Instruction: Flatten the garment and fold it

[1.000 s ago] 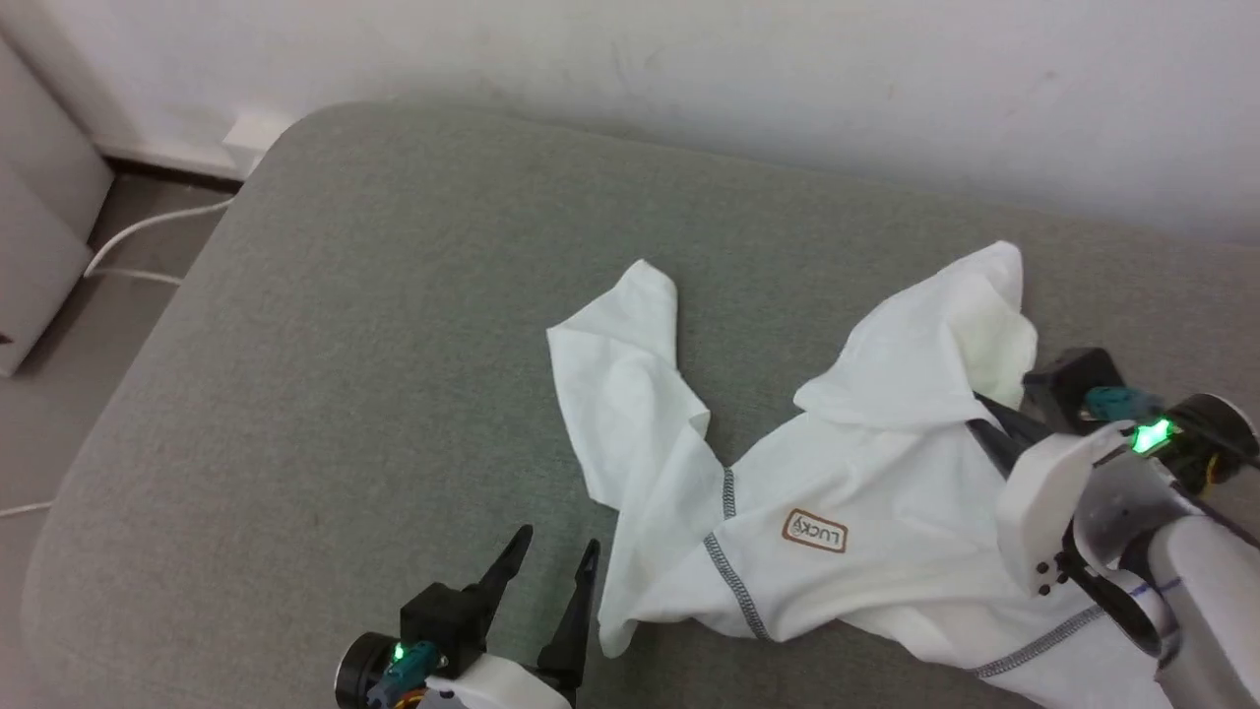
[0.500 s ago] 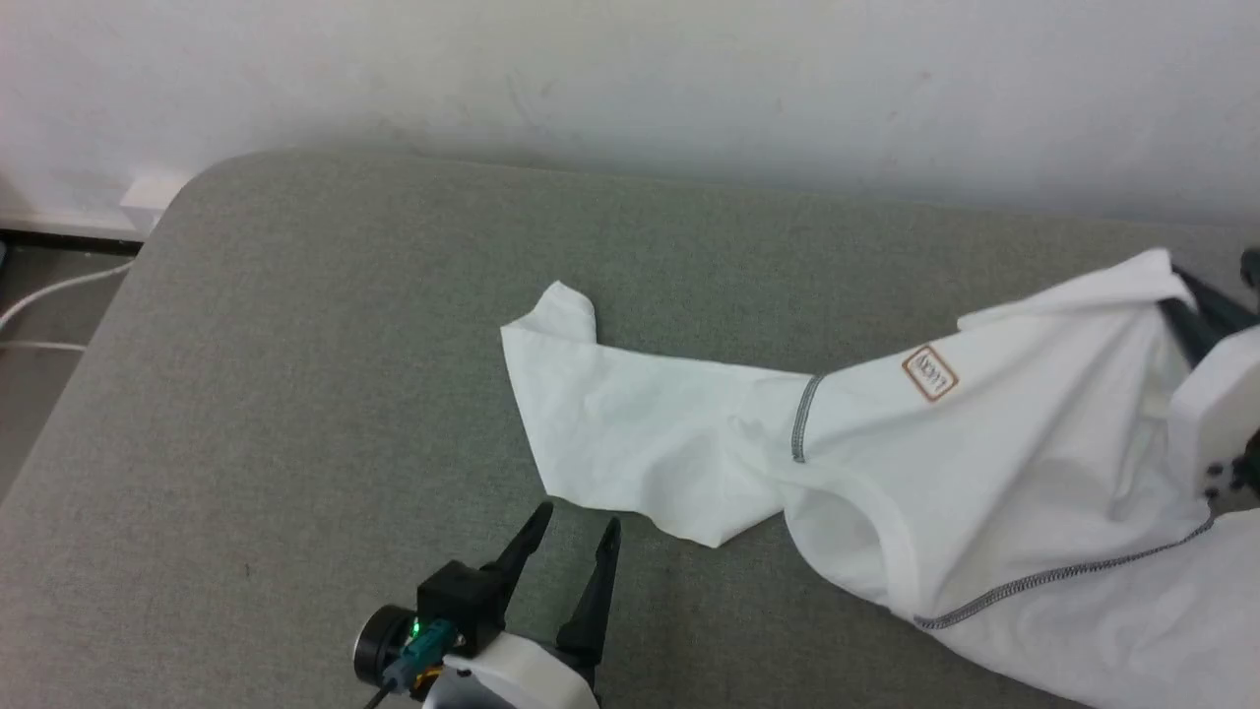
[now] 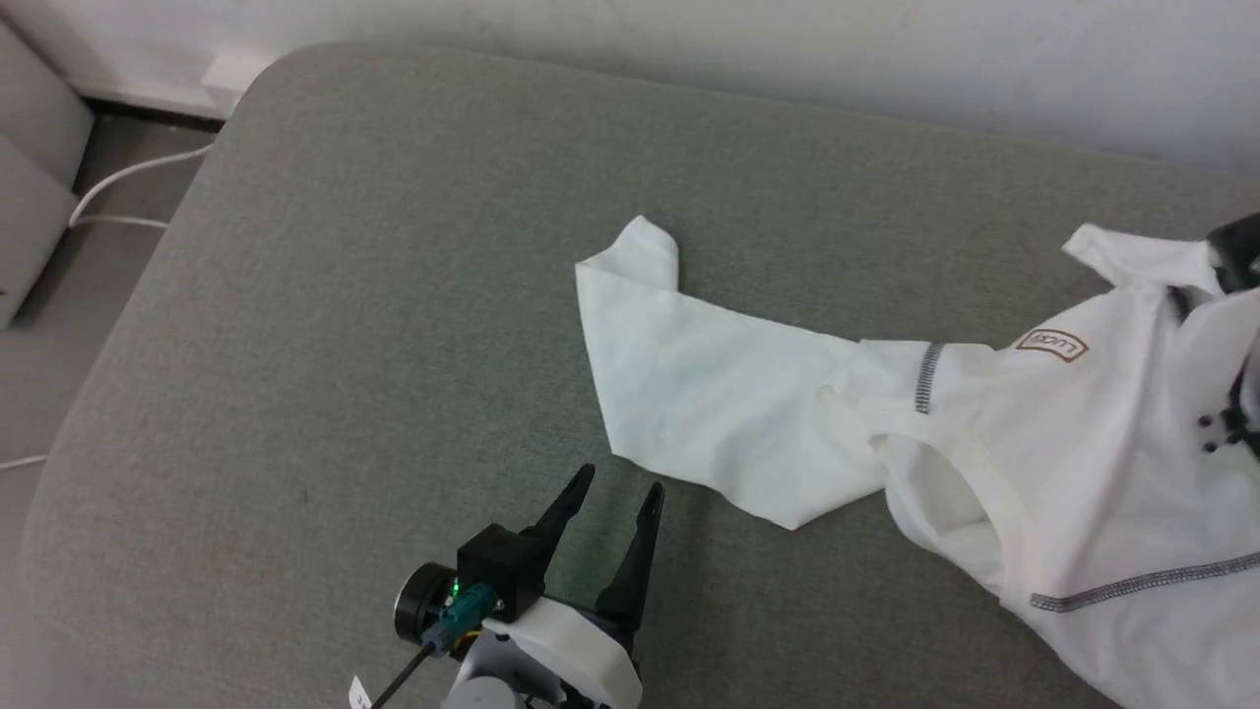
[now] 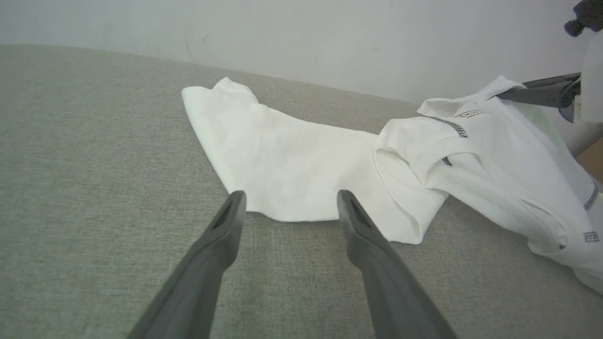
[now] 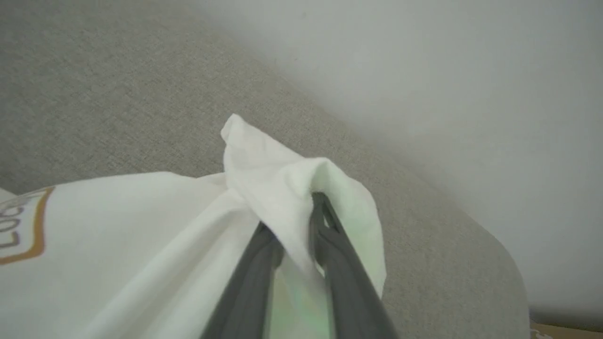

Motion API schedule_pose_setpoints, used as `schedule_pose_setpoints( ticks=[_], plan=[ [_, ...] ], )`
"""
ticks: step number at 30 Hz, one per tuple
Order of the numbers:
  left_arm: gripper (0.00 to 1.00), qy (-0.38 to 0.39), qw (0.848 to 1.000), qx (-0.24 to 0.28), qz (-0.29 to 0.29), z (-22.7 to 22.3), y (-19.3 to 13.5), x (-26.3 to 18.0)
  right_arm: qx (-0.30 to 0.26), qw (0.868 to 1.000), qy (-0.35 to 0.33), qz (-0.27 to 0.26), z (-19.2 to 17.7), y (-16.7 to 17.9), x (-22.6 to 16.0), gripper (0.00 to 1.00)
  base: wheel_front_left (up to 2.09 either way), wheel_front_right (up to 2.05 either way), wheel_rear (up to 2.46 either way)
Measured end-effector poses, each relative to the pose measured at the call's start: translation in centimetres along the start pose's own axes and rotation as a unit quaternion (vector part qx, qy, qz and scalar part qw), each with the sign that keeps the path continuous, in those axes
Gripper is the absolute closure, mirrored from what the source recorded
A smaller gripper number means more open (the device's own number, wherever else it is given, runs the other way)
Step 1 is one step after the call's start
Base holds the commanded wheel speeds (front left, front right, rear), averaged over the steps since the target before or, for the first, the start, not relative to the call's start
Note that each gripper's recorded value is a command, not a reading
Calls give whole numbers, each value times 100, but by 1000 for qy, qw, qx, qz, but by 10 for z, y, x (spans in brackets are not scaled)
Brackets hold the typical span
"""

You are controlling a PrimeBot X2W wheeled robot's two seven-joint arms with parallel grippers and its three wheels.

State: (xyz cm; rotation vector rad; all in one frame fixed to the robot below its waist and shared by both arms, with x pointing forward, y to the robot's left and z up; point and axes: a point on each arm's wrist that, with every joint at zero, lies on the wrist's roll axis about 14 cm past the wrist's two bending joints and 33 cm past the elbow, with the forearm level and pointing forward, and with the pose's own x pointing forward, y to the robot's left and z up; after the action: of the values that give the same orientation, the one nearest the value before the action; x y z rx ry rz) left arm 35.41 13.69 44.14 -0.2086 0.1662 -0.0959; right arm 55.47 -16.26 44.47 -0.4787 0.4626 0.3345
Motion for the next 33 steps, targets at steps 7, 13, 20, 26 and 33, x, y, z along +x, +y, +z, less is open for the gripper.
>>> schedule_pose_setpoints(
  ticks=[7, 13, 20, 26, 33],
  plan=[
    [0, 10, 1000, 1, 11, -7, 8, 0, 34, 997, -33, 56, 4, 52, 14, 0, 0, 0, 0],
    [0, 4, 1000, 7, 4, -3, 9, 3, 57, 991, -97, 71, 25, 58, -9, 0, 0, 0, 0],
    [0, -2, 1000, 5, -19, -1, -5, -1, 105, 986, -97, 80, 2, 62, -71, 0, 0, 0, 0],
    [0, -10, 999, 7, -51, 4, -25, -1, 137, 980, -37, 136, -40, 108, -134, 0, 0, 0, 0],
    [0, -24, 996, 12, -83, 13, -44, 1, 136, 979, 18, 152, -73, 130, -170, 0, 0, 0, 0]
  ],
)
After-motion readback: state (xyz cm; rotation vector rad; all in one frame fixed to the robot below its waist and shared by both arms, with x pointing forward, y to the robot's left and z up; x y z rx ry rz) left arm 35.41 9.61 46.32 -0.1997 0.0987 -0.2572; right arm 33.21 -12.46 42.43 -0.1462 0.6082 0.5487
